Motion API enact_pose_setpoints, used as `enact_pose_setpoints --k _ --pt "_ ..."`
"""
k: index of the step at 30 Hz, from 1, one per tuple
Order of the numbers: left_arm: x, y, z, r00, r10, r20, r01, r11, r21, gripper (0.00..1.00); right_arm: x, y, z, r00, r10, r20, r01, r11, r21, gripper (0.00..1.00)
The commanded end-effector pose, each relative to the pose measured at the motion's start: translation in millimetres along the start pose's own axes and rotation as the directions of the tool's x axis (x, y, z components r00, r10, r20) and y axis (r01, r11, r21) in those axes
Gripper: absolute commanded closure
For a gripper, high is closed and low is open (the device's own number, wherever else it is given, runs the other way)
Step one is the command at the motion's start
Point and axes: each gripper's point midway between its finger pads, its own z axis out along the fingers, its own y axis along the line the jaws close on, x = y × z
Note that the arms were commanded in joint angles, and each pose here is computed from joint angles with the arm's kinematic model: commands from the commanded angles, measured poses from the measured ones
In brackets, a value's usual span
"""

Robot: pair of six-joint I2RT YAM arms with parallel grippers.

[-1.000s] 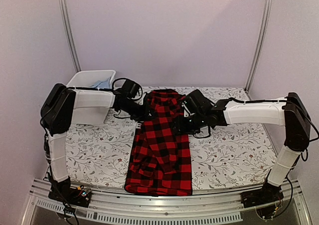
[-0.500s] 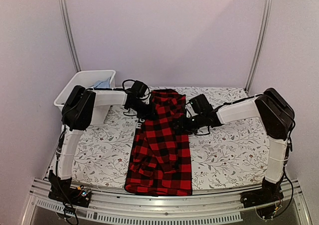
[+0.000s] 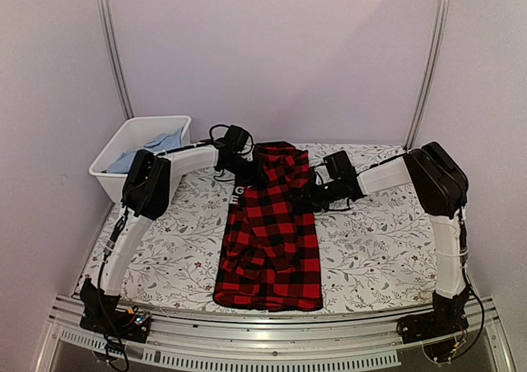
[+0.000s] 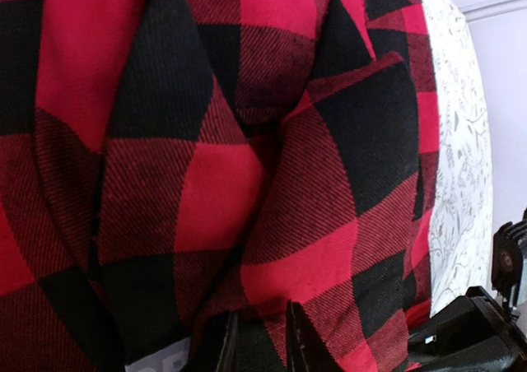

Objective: Fold and stack the long sleeve shirts
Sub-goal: Move the rectangle-folded shirt to the center of the board, then pick up the rectangle-folded shirt from the center of the board.

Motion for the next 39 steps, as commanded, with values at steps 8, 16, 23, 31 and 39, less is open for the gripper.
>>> enact_pose_setpoints --k 8,16,23,31,39 --pt "-57 15 -11 0.998 -0.007 0.06 0.0 0.993 0.116 0.7 -41 -33 -1 1.0 0.0 0.011 -0.001 0.995 0.095 0.6" --pt "-89 -42 -76 0.983 0.091 0.16 -0.121 0.973 0.195 0.6 -53 5 -48 0.99 -0.12 0.07 0.113 0.988 0.101 0.44" --pt "-43 -66 -152 0.98 0.073 0.188 -0.109 0.976 0.187 0.53 -22 29 -93 0.982 -0.163 0.091 0.157 0.985 0.072 0.38" --pt "82 -29 -196 0.994 -0.017 0.108 0.0 0.987 0.161 0.54 52 37 -128 0.983 -0.175 0.059 0.172 0.984 0.051 0.37" --pt "177 -3 -216 0.997 -0.071 0.018 0.068 0.987 0.148 0.64 119 36 -134 0.986 -0.167 -0.003 0.167 0.985 0.042 0.37"
